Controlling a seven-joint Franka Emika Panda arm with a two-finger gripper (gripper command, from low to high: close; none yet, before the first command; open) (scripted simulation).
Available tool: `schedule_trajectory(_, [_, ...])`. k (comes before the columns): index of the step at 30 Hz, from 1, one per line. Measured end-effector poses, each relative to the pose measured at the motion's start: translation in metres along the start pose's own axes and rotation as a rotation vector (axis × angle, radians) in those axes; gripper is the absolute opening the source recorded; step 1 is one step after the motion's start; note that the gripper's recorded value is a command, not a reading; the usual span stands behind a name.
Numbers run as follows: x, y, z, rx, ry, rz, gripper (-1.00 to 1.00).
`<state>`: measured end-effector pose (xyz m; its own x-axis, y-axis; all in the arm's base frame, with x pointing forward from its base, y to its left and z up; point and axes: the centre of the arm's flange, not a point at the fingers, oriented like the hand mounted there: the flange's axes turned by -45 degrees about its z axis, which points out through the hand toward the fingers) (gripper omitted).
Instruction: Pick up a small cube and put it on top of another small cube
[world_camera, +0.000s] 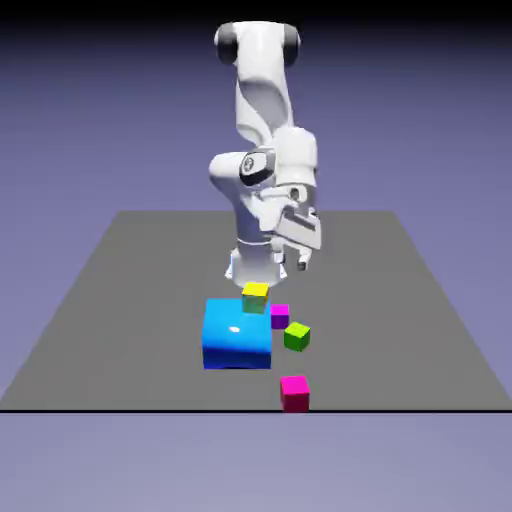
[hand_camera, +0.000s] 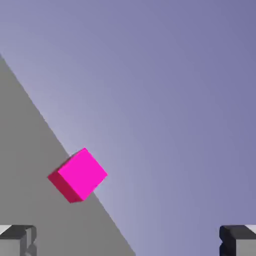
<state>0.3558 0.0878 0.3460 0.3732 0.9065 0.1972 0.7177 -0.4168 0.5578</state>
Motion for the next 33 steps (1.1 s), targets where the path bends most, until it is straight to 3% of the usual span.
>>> schedule_trajectory(17, [-0.026, -0.108, 0.028, 0.089, -0.008, -0.842, 0.0])
schedule_trajectory(33, [-0.087, -0.183, 0.034, 0.172, 0.116, -1.625, 0.0])
